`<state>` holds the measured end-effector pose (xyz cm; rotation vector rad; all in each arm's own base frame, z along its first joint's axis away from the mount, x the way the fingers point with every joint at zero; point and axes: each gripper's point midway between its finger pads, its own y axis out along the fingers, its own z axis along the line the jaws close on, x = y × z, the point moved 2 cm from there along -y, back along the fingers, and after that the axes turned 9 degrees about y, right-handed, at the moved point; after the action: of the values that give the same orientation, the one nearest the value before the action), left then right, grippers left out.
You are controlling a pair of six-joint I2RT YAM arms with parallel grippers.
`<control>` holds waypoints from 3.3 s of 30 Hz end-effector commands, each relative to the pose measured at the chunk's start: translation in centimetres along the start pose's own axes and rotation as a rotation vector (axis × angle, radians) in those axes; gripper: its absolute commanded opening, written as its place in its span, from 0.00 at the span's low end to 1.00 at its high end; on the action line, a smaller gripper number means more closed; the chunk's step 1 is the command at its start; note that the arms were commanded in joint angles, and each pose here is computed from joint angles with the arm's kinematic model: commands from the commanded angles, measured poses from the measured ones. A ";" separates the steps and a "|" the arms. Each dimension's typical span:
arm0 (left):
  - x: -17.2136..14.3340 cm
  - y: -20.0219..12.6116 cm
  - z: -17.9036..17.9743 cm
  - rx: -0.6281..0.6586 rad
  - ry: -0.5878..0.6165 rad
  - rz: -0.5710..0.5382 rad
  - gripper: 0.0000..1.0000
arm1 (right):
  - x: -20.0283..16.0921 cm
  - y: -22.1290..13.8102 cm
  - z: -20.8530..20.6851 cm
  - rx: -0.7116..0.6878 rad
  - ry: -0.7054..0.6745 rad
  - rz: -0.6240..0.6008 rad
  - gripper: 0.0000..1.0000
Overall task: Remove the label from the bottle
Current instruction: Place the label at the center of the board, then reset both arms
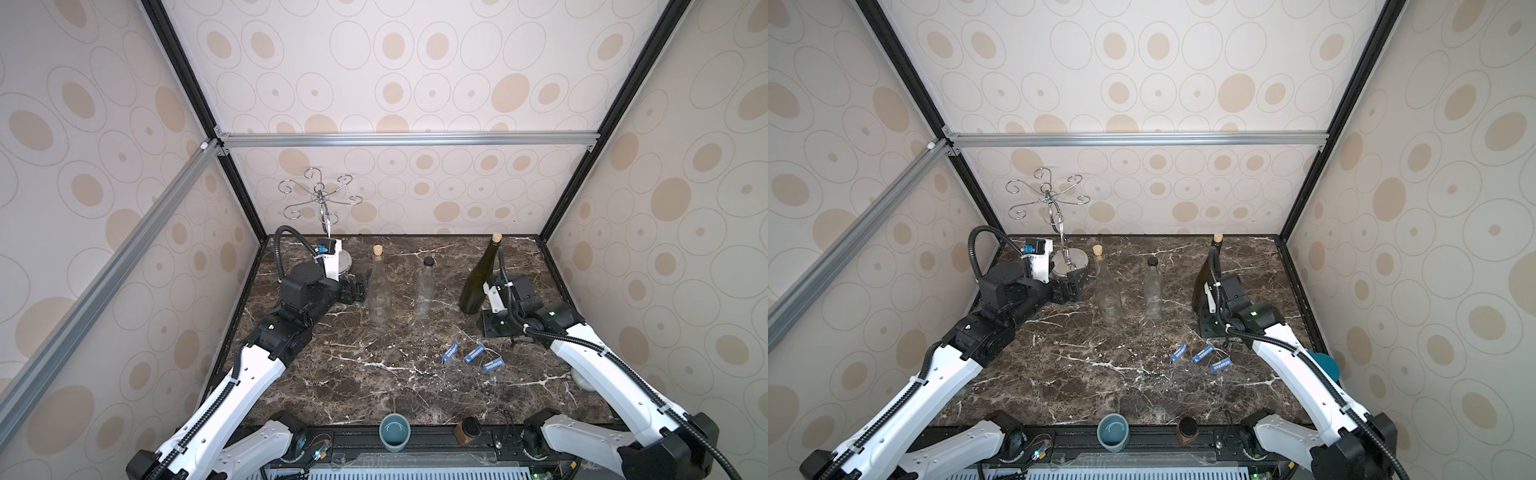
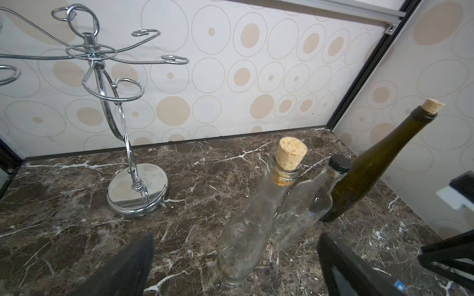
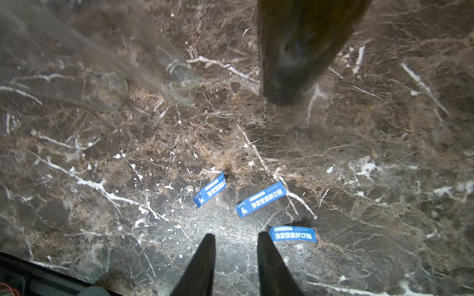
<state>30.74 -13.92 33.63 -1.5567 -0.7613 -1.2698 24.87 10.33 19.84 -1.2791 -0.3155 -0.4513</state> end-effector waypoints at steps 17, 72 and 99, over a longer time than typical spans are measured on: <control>0.0 1.6 5.9 0.107 -0.001 -0.019 1.00 | 3.5 -5.1 -5.4 -0.010 0.132 -0.175 1.00; -19.2 3.8 14.0 0.435 0.216 -0.211 1.00 | 8.8 6.3 -11.7 -0.039 -0.020 -0.616 0.99; -19.4 5.2 13.5 0.302 0.212 -0.190 1.00 | 7.9 13.4 -11.7 -0.130 -0.092 -0.646 1.00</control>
<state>34.85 -1.52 12.93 -1.1291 -0.9215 -1.3477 37.56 1.11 8.51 -1.3331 -0.7776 -0.9429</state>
